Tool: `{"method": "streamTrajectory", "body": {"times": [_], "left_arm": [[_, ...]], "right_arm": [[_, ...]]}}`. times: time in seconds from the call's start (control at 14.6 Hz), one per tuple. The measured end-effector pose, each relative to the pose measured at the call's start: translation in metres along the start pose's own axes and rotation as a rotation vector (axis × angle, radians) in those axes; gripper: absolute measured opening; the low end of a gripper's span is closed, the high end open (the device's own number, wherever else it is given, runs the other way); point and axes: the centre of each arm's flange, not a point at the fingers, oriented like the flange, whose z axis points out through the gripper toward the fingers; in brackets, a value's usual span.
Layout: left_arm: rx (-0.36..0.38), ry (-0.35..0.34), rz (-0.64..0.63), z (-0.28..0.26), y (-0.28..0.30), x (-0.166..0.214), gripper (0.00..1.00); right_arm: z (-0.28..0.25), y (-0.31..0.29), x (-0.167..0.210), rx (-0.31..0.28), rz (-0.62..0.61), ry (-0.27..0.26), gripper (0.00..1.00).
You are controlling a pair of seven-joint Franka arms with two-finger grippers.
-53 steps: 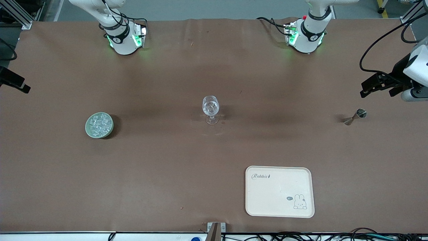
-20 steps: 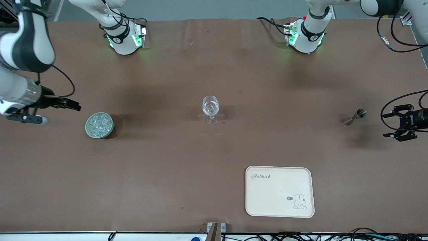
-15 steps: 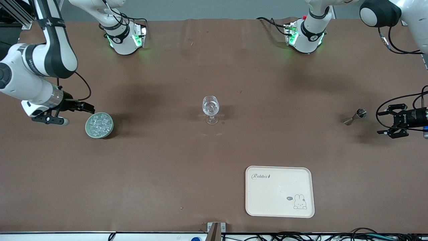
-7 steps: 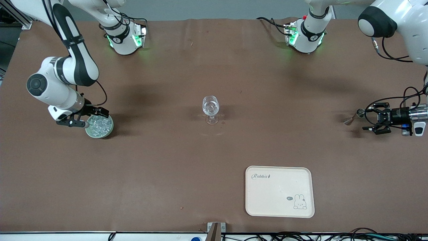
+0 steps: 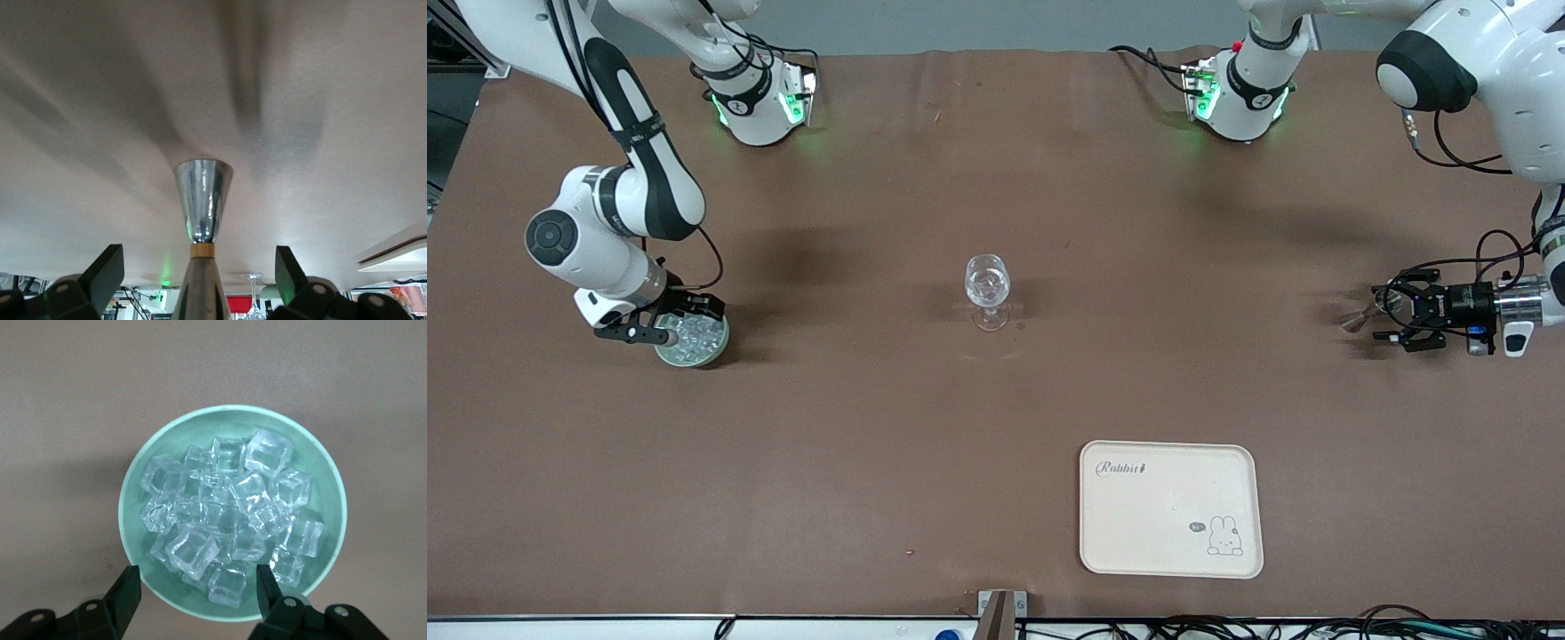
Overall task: Pour wine and add ice with both arms
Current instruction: 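Grasp an ice cube with the right gripper while the left gripper grasps the jigger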
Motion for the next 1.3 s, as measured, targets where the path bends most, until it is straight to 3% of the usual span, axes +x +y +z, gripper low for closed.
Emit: {"method": "streamTrajectory", "body": {"times": [0.27,0.34,0.41,0.48,0.55,0.68,0.75,0.89,1.09,1.3], "left_arm": [[-0.048,-0.020,-0.051,0.0027,0.0001,0.0033,0.98],[-0.050,-0.022,-0.057,0.0034,0.0000,0.0040,0.98],[-0.051,-0.023,-0.060,0.0041,-0.0004,0.0047,0.91],[-0.052,-0.024,-0.063,0.0046,-0.0010,0.0054,0.91],[-0.054,-0.026,-0.066,0.0050,-0.0018,0.0062,0.85],[-0.060,-0.027,-0.072,0.0045,-0.0035,0.0081,0.80],[-0.066,-0.029,-0.076,0.0038,-0.0037,0.0087,0.74],[-0.073,-0.030,-0.090,0.0030,-0.0037,0.0090,0.51],[-0.080,-0.046,-0.137,0.0027,-0.0020,0.0069,0.22],[-0.093,-0.073,-0.170,0.0028,0.0000,0.0039,0.22]], "right_arm": [[0.0050,-0.0016,-0.0019,-0.001,-0.004,0.003,0.73],[0.0051,-0.0019,-0.0019,-0.001,-0.005,0.003,0.68],[0.0053,-0.0019,-0.0020,-0.001,-0.004,0.002,0.68],[0.0053,-0.0019,-0.0020,-0.001,-0.004,0.002,0.63],[0.0056,-0.0015,-0.0020,-0.001,-0.004,0.002,0.55],[0.0064,0.0000,-0.0021,-0.002,-0.001,0.000,0.49],[0.0065,0.0003,-0.0021,-0.002,0.000,0.000,0.49],[0.0063,0.0006,-0.0018,-0.002,0.000,0.001,0.35],[0.0057,0.0010,-0.0012,-0.002,0.003,0.002,0.28],[0.0046,0.0006,-0.0001,-0.001,0.002,0.004,0.22]]}}
